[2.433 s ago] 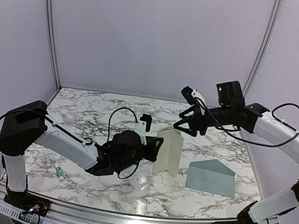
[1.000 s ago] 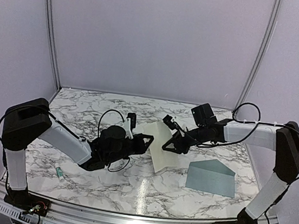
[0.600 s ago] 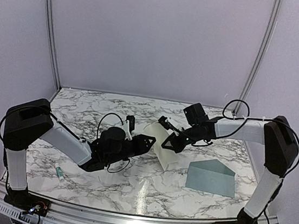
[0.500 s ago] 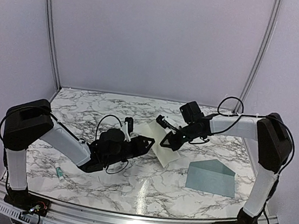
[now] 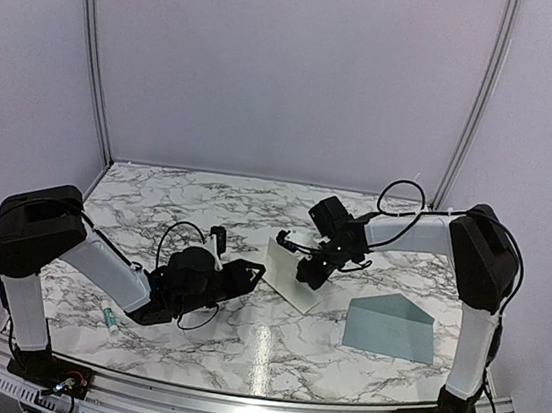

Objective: Place the letter into the envelope and seal it

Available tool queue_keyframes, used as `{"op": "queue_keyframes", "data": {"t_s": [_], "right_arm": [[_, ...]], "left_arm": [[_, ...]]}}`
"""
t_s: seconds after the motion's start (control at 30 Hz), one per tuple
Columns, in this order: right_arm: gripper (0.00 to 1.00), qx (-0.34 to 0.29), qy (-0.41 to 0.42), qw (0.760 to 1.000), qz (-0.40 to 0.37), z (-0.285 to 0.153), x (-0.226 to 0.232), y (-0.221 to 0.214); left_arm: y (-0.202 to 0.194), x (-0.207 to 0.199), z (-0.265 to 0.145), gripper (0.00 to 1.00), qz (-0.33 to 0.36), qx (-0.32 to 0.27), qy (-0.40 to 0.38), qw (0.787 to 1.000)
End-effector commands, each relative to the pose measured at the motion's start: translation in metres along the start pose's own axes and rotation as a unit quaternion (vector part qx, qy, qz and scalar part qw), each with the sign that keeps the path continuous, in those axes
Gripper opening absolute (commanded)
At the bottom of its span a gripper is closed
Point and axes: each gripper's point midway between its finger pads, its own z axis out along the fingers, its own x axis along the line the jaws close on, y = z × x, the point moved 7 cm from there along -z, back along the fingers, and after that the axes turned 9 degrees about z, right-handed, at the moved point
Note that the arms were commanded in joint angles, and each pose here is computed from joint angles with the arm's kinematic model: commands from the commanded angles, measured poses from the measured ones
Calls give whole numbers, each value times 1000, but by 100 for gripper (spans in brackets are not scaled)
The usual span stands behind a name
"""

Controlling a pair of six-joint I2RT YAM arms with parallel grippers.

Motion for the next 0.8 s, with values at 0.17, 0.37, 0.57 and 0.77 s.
{"op": "queue_keyframes", "data": {"t_s": [0.17,0.37,0.57,0.77], "right_arm": [[0,-6,-73,997,-37,-12,0,9],[0,-40,-18,999,-24,-41,8,23],[0,-110,93,990,1,-94,2,37],[0,-168,147,975,-13,-139,10,42]], "left_arm": [[14,-2,-12,45,3,-26,5,1000],[17,4,-22,49,17,-42,24,999],[14,18,-33,54,53,-52,56,996],[10,17,-27,54,74,-43,50,995]]}}
